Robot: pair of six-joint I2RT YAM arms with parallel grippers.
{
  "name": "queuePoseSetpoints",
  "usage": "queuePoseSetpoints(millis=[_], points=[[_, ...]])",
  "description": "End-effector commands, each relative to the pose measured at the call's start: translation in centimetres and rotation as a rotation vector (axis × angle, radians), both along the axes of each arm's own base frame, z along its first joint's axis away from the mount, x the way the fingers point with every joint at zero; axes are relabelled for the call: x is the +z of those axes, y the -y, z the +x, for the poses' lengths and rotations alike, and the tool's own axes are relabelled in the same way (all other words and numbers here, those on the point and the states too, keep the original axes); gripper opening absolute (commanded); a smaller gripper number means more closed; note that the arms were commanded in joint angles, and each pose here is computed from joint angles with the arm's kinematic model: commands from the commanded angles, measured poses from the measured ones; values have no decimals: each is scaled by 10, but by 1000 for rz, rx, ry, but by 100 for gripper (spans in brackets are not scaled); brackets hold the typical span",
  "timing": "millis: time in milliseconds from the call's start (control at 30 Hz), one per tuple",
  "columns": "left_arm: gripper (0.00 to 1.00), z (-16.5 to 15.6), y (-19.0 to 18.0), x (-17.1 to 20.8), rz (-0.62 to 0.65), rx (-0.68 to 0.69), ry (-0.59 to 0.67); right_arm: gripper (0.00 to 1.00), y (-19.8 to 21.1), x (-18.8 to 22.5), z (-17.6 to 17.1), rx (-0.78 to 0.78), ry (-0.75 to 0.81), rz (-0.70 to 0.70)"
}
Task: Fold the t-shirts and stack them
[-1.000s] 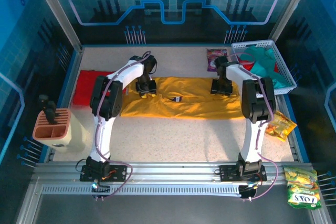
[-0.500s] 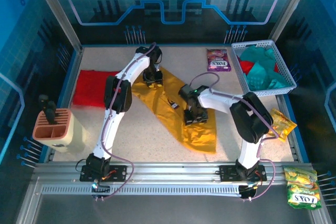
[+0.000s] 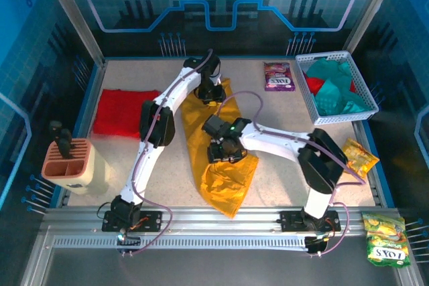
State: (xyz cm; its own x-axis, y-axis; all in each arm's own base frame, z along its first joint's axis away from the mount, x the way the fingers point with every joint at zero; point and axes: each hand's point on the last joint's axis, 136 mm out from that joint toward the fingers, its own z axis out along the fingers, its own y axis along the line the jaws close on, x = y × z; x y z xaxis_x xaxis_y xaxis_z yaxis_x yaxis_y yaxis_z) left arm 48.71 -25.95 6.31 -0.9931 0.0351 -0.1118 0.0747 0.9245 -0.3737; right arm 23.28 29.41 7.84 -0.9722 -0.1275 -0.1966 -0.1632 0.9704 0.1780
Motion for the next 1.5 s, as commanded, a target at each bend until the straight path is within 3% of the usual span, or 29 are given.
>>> queuePoseSetpoints(millis=[0, 133, 233, 433, 600, 867, 1067, 1267, 1467], points=[[39, -5, -26, 68, 22, 6, 96, 64, 30, 53, 39, -22, 173, -20], [41, -24, -63, 109, 60, 99, 147, 66, 42, 79, 76, 15, 255, -8], [44, -48, -85, 122, 66, 158, 176, 67, 28, 94, 103, 67, 317, 59], [44, -112, -117, 115, 78, 246, 174, 67, -18, 93, 147, 200, 306, 148], [45, -168, -135, 97, 69, 317, 141, 67, -46, 58, 171, 291, 240, 115], [45, -238, -150, 68, 44, 400, 88, 65, -55, -18, 193, 321, 137, 6], [46, -262, -148, 50, 37, 406, 37, 65, -26, -66, 223, 214, 68, -106], [45, -267, -136, 35, 16, 400, 6, 62, 28, -88, 262, -28, 53, -181], [45, -262, -116, 19, 27, 356, -23, 59, 68, -88, 302, -341, 44, -32]])
